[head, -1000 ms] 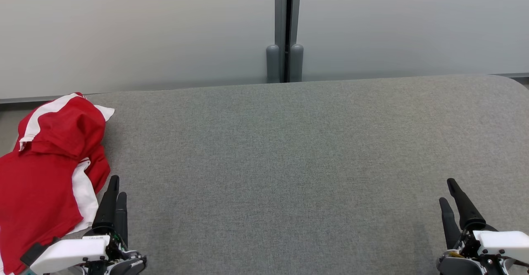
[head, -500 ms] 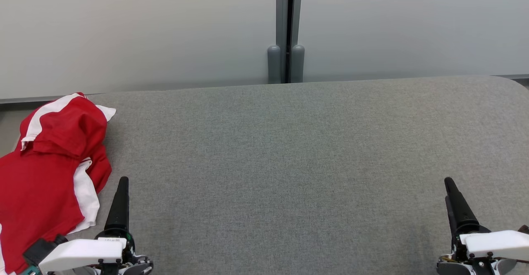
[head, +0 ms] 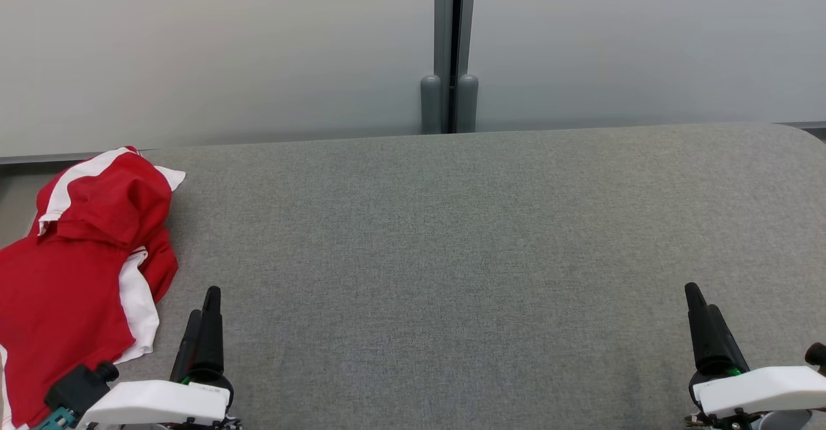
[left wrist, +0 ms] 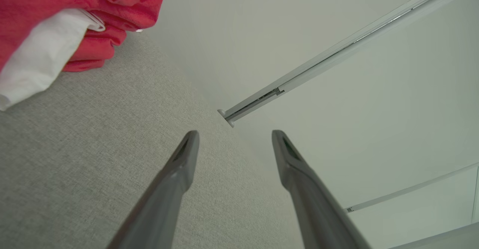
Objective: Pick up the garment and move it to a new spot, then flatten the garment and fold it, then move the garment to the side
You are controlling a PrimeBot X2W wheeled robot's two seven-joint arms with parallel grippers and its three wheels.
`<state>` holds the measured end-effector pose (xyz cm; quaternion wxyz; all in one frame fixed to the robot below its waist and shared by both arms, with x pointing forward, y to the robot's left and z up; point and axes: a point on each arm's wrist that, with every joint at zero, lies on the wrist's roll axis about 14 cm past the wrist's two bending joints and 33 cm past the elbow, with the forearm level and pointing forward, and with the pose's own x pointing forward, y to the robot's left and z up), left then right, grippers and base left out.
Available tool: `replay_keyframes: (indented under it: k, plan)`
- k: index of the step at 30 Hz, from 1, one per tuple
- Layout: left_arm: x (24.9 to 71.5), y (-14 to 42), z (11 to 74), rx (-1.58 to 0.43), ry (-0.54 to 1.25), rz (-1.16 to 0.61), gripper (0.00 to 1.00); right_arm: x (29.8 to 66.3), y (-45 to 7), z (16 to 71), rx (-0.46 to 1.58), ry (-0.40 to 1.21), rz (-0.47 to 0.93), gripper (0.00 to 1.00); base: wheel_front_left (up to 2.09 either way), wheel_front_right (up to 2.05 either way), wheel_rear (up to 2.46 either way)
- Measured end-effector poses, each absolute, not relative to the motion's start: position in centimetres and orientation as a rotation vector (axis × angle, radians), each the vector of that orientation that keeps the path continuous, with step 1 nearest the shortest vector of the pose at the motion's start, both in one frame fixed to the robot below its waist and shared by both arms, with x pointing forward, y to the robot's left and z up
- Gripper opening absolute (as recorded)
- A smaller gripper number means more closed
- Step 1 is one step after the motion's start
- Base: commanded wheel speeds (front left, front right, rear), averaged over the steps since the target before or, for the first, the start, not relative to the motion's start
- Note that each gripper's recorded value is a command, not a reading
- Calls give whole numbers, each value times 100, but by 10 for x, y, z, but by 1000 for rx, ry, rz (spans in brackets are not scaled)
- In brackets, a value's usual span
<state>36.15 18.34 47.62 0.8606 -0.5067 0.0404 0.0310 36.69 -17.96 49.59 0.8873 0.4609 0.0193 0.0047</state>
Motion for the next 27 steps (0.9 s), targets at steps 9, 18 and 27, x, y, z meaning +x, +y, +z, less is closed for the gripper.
replay_keyframes:
  k: [9,18,27]
  plan:
    - [356,183,470,-862,104,64,100,366,-180,502,788,16,28,100,0,0,0]
    - [351,189,466,-690,112,77,100,364,-176,503,653,9,49,100,0,0,0]
    - [349,191,472,-544,87,64,100,361,-173,502,538,2,64,100,0,0,0]
